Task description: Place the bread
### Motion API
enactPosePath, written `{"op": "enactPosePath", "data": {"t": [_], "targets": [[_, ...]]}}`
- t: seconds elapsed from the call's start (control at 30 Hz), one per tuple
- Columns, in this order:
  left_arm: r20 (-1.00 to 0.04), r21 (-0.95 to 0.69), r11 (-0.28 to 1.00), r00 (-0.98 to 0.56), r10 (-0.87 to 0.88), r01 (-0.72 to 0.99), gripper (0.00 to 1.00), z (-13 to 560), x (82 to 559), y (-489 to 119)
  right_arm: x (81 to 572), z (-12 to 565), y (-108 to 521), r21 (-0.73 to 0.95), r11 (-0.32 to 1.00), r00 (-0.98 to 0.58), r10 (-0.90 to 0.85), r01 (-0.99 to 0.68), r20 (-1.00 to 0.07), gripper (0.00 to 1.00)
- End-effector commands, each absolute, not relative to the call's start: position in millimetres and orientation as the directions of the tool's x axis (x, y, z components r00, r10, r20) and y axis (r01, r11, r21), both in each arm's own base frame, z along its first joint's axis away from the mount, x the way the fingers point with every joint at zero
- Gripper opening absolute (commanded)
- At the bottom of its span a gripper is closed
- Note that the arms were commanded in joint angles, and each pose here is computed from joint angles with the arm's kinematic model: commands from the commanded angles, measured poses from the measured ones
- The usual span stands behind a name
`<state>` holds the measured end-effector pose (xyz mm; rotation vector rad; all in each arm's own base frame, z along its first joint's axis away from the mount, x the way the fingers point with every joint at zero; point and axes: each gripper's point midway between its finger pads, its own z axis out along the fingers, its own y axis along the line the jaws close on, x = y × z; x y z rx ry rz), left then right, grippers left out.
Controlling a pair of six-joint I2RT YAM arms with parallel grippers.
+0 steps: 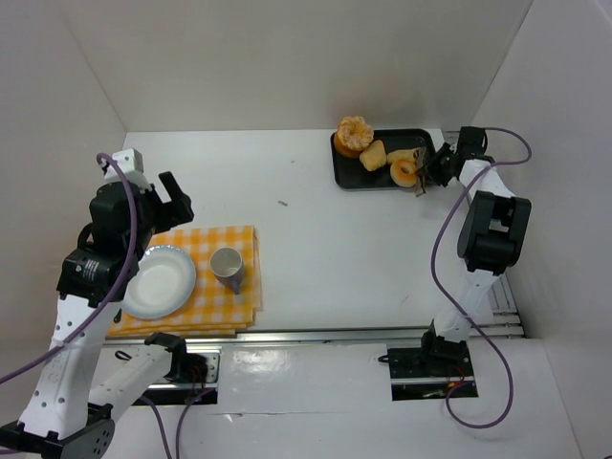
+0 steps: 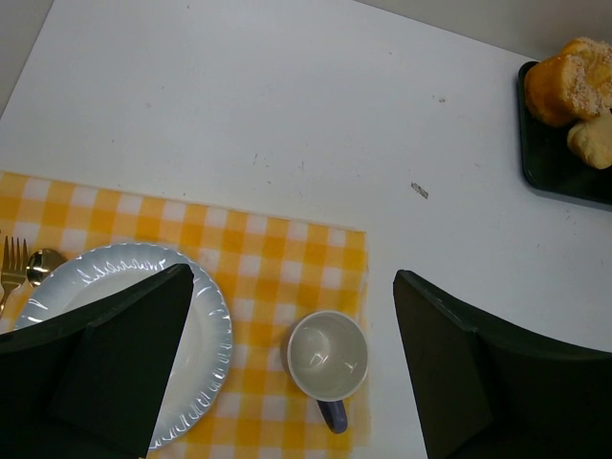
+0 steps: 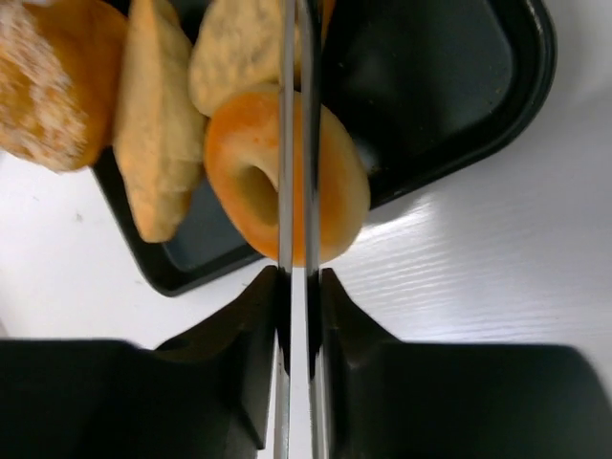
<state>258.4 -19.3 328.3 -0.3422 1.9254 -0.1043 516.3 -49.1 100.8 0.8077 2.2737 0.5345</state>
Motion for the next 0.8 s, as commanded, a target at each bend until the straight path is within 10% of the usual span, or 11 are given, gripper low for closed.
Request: {"op": "enactPosePath", "data": {"t": [0.0, 0.43, 0.77], "targets": [[-0.919, -0.247, 0.952, -0.269, -0.289, -0.18, 0.99, 349.0, 256.9, -16.5, 535.1, 186.0, -62.6, 0.581, 0.761, -0.441, 0.645, 0.29, -0.625, 0.22], [-0.923, -0.261, 0.952, -0.247, -0.295, -0.161, 0.99, 363.3, 250.2, -17.2, 506.9, 323.4, -15.4, 0.589, 0.808, -0.342, 0.554, 0.005, -0.759, 0.1], [-0.911, -0.315, 0.945, -0.25, -0.328, -0.092, 0.99, 376.2, 245.2, -31.2, 427.6, 341.8, 235.5, 0.586, 0.571, -0.539, 0.274, -0.575, -0.796, 0.1]]}}
